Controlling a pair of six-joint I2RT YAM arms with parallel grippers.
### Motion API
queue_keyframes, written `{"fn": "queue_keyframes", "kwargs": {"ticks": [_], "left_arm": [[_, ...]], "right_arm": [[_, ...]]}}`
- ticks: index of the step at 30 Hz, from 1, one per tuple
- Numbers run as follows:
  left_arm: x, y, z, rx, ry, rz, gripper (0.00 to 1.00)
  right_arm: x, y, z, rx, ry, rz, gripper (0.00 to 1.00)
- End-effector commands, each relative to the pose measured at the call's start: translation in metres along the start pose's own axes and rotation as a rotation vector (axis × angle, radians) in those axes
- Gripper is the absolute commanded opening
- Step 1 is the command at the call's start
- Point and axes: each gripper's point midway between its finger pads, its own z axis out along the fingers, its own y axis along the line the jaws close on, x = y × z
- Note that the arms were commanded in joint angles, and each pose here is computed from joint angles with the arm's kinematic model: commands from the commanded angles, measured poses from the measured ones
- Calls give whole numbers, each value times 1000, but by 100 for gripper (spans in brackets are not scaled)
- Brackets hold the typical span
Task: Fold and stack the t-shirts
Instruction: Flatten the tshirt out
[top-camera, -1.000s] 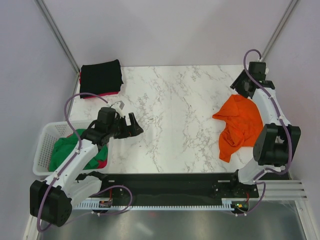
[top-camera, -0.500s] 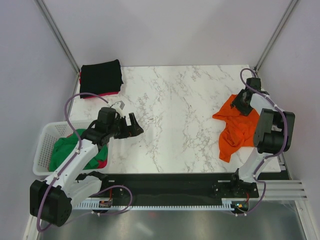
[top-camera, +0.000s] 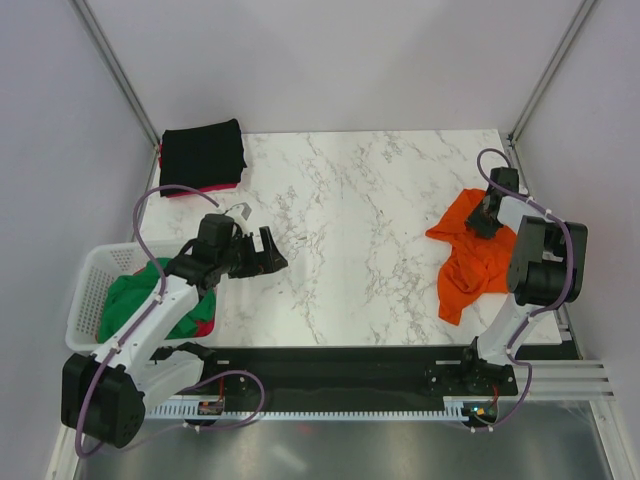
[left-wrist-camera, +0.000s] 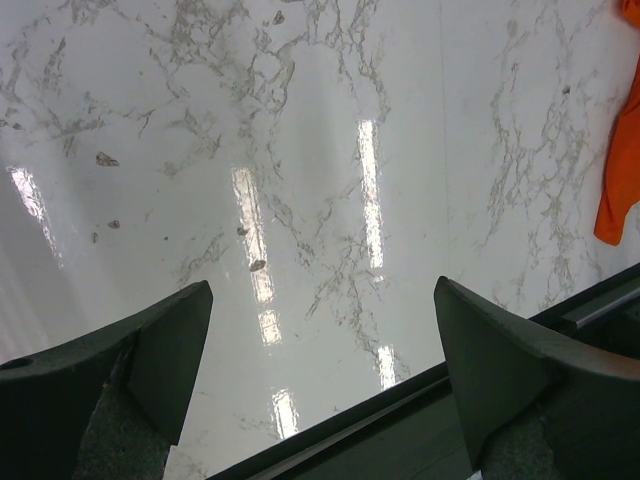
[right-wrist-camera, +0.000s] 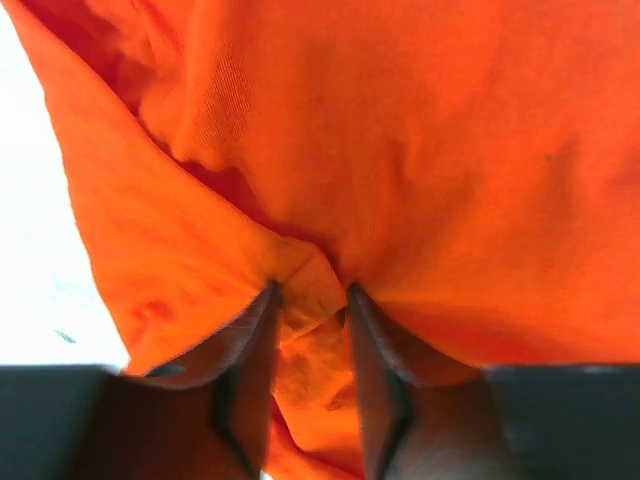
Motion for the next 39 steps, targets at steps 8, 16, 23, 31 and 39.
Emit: {"fn": "queue_keyframes", "kwargs": {"ticks": [8, 16, 23, 31, 39], "left_arm": [[-9, -6, -2, 23, -16, 61, 100], [-8, -6, -1, 23, -13, 59, 100], [-7, -6, -1, 26, -8, 58, 100], [-7, -6, -1, 26, -6, 59, 100], [-6, -6, 0, 26, -2, 58, 100]], "right_arm": [[-10, 8, -1, -43, -38, 23, 27], [-30, -1, -16, 28, -95, 2, 42], [-39, 7, -22, -4, -109, 5, 36], [-45, 12, -21, -9, -110, 2, 27], [-35, 9, -12, -3, -82, -3, 7]]}}
